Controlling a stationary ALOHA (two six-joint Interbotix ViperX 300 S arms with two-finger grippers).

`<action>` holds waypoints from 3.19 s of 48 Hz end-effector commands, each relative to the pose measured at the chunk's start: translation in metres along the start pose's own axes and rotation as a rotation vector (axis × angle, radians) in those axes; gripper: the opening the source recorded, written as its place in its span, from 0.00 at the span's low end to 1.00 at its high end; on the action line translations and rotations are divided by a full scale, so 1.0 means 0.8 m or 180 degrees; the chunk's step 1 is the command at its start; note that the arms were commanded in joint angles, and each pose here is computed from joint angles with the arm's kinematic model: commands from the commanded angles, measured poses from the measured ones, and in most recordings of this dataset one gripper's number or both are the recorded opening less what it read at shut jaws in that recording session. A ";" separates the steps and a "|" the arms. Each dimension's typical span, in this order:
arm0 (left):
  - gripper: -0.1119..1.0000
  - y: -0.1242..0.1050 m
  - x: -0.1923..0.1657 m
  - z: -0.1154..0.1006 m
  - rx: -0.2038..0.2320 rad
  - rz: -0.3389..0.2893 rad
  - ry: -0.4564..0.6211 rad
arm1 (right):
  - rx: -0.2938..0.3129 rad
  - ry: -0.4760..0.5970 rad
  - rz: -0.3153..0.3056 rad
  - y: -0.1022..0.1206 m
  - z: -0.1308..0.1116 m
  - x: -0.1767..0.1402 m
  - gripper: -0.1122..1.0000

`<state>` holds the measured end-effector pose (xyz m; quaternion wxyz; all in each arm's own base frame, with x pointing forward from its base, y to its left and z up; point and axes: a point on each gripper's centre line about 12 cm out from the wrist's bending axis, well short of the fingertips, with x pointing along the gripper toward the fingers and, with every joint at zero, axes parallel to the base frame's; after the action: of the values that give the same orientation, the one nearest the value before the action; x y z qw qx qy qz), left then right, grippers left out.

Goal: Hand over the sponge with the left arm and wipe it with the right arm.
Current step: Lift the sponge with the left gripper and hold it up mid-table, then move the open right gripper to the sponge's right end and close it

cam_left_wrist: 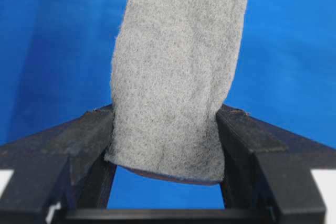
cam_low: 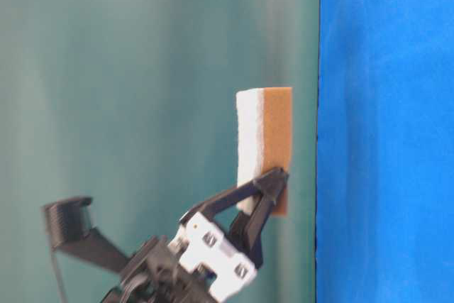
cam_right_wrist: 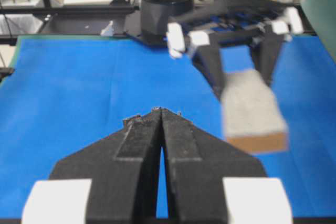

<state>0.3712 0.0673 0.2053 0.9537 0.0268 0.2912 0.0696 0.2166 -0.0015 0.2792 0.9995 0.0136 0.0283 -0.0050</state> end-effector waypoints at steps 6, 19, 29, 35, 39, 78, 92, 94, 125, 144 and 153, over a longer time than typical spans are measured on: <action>0.53 -0.041 -0.015 0.015 0.0008 -0.0232 -0.0138 | 0.0010 -0.0044 -0.0005 0.000 0.008 0.003 0.10; 0.53 -0.051 -0.015 0.016 -0.0028 -0.0291 -0.0139 | 0.0020 -0.0010 -0.0006 0.000 0.007 0.008 0.10; 0.53 -0.052 -0.015 0.015 -0.0030 -0.0296 -0.0130 | 0.0203 0.0072 -0.0026 -0.001 0.010 0.027 0.10; 0.53 -0.052 -0.015 0.014 -0.0029 -0.0297 -0.0115 | 0.0265 0.0155 -0.0028 0.000 0.013 0.048 0.10; 0.53 -0.052 -0.015 0.014 -0.0027 -0.0301 -0.0115 | 0.0270 0.0194 -0.0032 0.000 0.014 0.061 0.10; 0.51 -0.052 -0.015 0.014 -0.0027 -0.0301 -0.0115 | 0.0242 0.0727 -0.0111 -0.008 -0.006 0.187 0.76; 0.51 -0.054 -0.015 0.014 -0.0021 -0.0309 -0.0116 | 0.0226 0.0976 -0.0201 -0.022 -0.023 0.207 0.76; 0.51 -0.054 -0.015 0.014 -0.0026 -0.0309 -0.0116 | 0.0217 0.0991 -0.0198 -0.022 -0.023 0.208 0.76; 0.51 -0.054 -0.015 0.016 -0.0022 -0.0309 -0.0126 | 0.0220 0.1303 -0.0221 -0.025 -0.064 0.223 0.76; 0.51 -0.054 -0.015 0.018 -0.0013 -0.0307 -0.0151 | 0.0206 0.1323 -0.0218 -0.025 -0.065 0.223 0.74; 0.51 -0.055 -0.015 0.020 0.0019 -0.0311 -0.0201 | 0.0143 0.1457 -0.0202 -0.024 -0.069 0.222 0.55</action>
<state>0.3713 0.0227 0.2078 0.9577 0.0169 0.2864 0.0215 0.3873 -0.0221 0.2029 0.9632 0.0406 0.2633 -0.0370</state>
